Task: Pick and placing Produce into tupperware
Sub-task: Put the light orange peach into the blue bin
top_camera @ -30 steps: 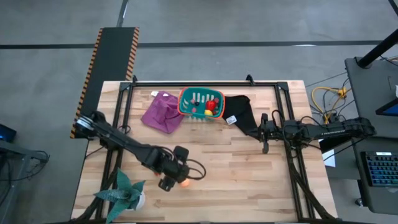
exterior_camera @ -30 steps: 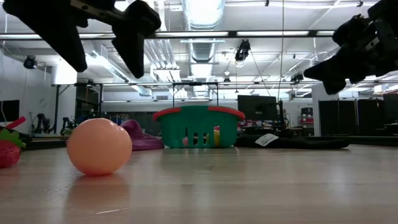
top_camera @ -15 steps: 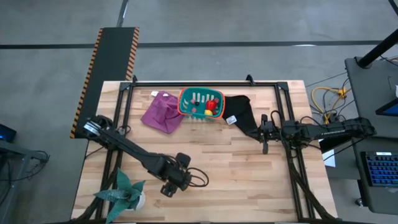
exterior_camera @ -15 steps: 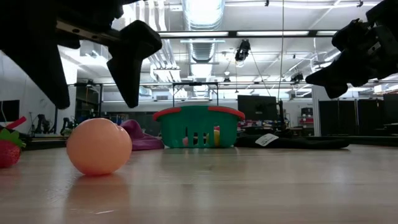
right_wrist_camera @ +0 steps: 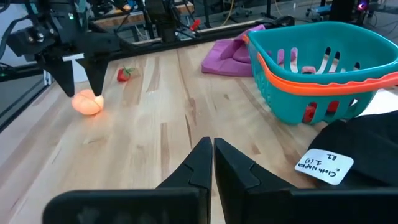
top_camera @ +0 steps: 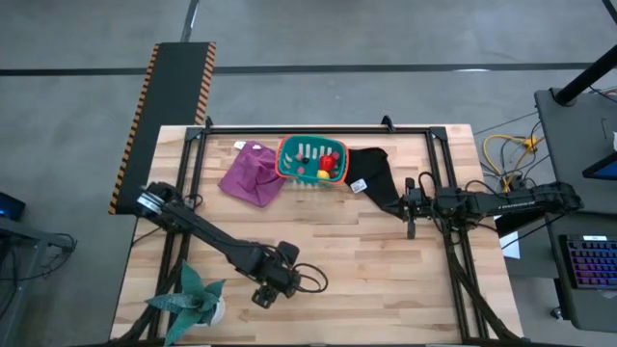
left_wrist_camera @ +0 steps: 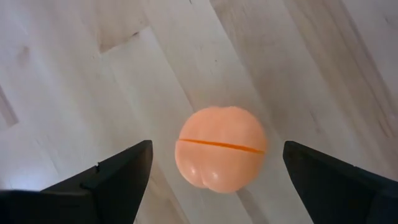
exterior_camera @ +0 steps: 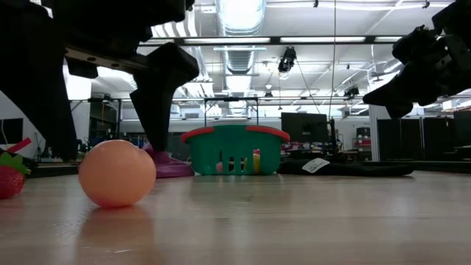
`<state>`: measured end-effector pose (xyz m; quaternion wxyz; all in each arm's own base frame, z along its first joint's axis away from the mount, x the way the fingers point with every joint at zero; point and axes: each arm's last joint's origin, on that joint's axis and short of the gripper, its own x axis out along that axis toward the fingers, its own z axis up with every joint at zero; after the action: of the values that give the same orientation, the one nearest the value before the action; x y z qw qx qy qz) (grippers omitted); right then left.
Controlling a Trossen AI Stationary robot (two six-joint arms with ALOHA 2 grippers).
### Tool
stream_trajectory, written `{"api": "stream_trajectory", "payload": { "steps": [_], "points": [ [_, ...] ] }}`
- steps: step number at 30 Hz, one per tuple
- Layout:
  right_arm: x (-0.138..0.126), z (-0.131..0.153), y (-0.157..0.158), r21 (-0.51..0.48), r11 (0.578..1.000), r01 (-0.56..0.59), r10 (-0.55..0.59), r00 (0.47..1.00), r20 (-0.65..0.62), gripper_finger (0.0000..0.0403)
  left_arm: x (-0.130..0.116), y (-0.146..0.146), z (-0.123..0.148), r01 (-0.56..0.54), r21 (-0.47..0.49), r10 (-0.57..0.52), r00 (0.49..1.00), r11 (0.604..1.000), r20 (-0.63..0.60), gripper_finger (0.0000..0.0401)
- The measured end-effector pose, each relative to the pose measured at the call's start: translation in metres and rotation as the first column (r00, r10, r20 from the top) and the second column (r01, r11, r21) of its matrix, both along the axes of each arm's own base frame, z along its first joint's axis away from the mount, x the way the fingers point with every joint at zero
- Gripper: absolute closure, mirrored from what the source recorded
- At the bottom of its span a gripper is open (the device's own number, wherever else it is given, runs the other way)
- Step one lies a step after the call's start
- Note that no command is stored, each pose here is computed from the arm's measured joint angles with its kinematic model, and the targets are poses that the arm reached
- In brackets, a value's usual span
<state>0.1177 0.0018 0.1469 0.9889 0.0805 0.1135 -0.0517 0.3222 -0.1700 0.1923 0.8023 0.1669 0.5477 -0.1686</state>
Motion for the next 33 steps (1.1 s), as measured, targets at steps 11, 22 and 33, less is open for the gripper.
{"api": "stream_trajectory", "payload": {
  "steps": [11,22,33],
  "points": [
    [0.000,0.000,0.000,-0.001,1.000,0.001,-0.001,1.000,-0.005,0.0394,0.005,-0.003,-0.019,-0.001,0.011,0.002,0.999,1.000,-0.037,0.0056],
    [0.000,0.000,0.000,-0.001,1.000,0.001,-0.001,1.000,-0.005,0.0394,0.007,-0.003,-0.025,0.001,0.012,0.000,0.999,1.000,-0.051,0.0056],
    [0.000,0.000,0.000,-0.001,1.000,0.001,-0.001,1.000,-0.005,0.0394,0.007,-0.003,-0.025,0.007,0.014,-0.007,0.999,1.000,-0.051,0.0056]
  ]
}}
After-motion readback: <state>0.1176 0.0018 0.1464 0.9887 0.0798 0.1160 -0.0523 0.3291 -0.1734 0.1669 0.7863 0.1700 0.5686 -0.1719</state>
